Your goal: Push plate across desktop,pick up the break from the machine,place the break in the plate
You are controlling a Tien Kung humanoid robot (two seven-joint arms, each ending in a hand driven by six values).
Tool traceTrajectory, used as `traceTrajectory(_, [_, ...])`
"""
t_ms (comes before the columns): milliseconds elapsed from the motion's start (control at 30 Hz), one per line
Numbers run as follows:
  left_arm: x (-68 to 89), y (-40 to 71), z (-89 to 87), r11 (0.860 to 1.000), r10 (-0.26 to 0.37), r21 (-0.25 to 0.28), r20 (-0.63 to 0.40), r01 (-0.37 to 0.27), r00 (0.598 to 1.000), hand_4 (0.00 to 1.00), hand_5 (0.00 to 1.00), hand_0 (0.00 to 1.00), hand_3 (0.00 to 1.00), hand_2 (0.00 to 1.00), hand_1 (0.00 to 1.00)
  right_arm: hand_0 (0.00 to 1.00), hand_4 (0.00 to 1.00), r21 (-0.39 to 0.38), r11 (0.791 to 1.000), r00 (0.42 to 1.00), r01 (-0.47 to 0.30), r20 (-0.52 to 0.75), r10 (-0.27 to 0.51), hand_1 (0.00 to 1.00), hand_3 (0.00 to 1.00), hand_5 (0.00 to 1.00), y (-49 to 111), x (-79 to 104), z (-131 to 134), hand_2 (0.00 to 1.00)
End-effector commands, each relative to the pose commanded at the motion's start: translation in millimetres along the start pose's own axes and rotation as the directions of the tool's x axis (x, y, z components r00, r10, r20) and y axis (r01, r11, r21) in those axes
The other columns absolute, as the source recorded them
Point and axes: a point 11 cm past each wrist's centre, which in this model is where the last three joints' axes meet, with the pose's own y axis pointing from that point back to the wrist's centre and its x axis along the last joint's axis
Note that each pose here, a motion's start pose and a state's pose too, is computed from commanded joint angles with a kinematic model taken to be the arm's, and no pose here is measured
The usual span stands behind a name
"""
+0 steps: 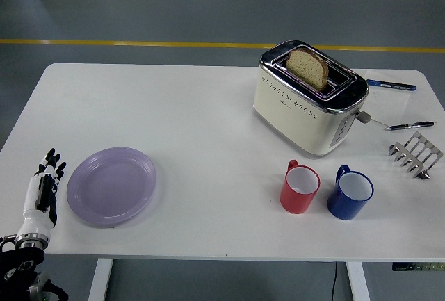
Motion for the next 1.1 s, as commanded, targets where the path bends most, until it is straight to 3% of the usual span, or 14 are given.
traceTrajectory(600, [-17.3,0.4,-5.2,0.998,-0.058,0.022,-0.026,0.058,0.998,0.514,0.998,0.947,0.998,0.998,0.940,0.671,0.446,-0.002,1.000,1.000,0.004,0.002,-0.004,0.611,0.626,0.415,-0.6,-1.6,1,0.640])
traceTrajectory(1100, [-45.4,3.8,-9.1,0.987,-0.155,0.040,-0.052,0.157,0.987,0.512,0.998,0.936,0.998,0.995,0.929,0.671,0.445,-0.007,1.000,1.000,0.008,0.001,-0.008,0.611,0.626,0.415,-1.1,-3.4,3,0.639])
